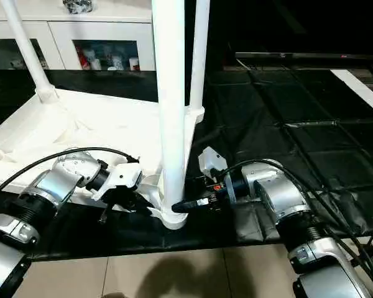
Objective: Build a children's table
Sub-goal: Rotate leg to tighten
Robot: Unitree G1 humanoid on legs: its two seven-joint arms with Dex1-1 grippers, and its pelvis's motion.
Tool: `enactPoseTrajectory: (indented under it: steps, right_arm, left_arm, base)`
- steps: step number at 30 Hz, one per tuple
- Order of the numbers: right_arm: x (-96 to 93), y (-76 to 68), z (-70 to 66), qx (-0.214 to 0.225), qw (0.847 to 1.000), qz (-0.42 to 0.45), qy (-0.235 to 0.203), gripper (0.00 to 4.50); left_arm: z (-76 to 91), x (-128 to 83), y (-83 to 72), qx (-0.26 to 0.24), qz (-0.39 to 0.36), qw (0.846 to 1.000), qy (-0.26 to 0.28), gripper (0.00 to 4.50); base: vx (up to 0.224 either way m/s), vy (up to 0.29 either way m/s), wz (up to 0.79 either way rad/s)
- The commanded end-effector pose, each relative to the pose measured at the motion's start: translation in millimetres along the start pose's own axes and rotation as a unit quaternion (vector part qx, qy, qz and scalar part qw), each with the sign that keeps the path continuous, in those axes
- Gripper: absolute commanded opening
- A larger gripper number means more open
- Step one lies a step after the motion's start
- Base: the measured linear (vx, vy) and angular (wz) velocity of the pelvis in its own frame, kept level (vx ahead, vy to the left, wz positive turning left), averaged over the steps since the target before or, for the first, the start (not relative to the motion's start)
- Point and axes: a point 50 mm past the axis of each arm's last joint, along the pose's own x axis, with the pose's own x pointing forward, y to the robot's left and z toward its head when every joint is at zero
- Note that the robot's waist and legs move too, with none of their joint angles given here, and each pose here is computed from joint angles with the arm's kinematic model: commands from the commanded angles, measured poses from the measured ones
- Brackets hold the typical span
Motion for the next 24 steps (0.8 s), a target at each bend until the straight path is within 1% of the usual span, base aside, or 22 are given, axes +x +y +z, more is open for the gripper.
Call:
enactPoseTrajectory:
  steps: [1,3,4,6,10,13,17,18,19,21,23,24]
  right_arm:
    - [3.7,1.0,-2.8,0.032,0.999,0.012,-0.003,2.67]
    - [4.1,1.0,-2.2,0.028,1.0,0.01,-0.003,2.73]
    - [5.2,1.1,-1.8,0.018,1.0,0.004,0.001,2.87]
    - [6.5,1.6,-1.7,0.013,1.0,0.004,0.001,3.09]
    - [7.7,2.3,-2.3,0.012,1.0,0.011,0.003,3.09]
    - [7.8,1.5,-2.5,0.022,1.0,0.014,-0.003,2.77]
    - [8.2,2.5,-1.4,0.031,0.999,0.023,-0.008,2.6]
    - [8.2,2.8,-1.4,0.031,0.999,0.024,-0.008,2.41]
    - [8.1,2.9,-1.4,0.031,0.999,0.024,-0.008,2.41]
    - [8.1,3.4,-1.8,0.032,0.999,0.027,-0.009,2.24]
    - [8.2,4.3,-2.8,0.034,0.999,0.029,-0.01,2.17]
    - [9.7,7.3,-5.1,0.037,0.999,0.032,-0.011,2.16]
  left_arm:
    - [2.7,11.1,-3.0,0.021,-0.034,0.999,0.023,0.0]
    - [2.4,11.7,-3.4,0.021,-0.035,0.999,0.023,0.0]
    - [2.4,12.6,-4.1,0.021,-0.036,0.999,0.022,0.0]
    - [2.3,13.0,-4.5,0.02,-0.036,0.999,0.02,0.0]
    - [1.1,13.0,-5.0,0.019,-0.036,0.999,0.021,0.0]
    - [0.5,12.0,-4.6,0.019,-0.034,0.999,0.022,0.0]
    - [-0.4,10.0,-3.8,0.017,-0.031,0.999,0.025,0.0]
    - [-0.5,9.7,-3.7,0.017,-0.03,0.999,0.025,0.0]
    - [-0.3,9.4,-3.4,0.015,-0.029,0.999,0.024,0.0]
    - [-0.2,9.1,-2.9,0.013,-0.027,0.999,0.022,0.0]
    - [-0.1,9.3,-2.5,0.009,-0.024,1.0,0.019,0.0]
    - [1.8,11.0,-1.1,-0.007,-0.012,1.0,0.0,0.0]
  base:
    - [0.0,0.0,0.0]
    - [0.0,0.0,0.0]
    - [0.0,0.0,0.0]
    - [0.0,0.0,0.0]
    - [0.0,0.0,0.0]
    - [0.0,0.0,0.0]
    - [0.0,0.0,0.0]
    - [0.0,0.0,0.0]
    - [0.0,0.0,0.0]
    - [0.0,0.0,0.0]
    - [0.0,0.0,0.0]
    - [0.0,0.0,0.0]
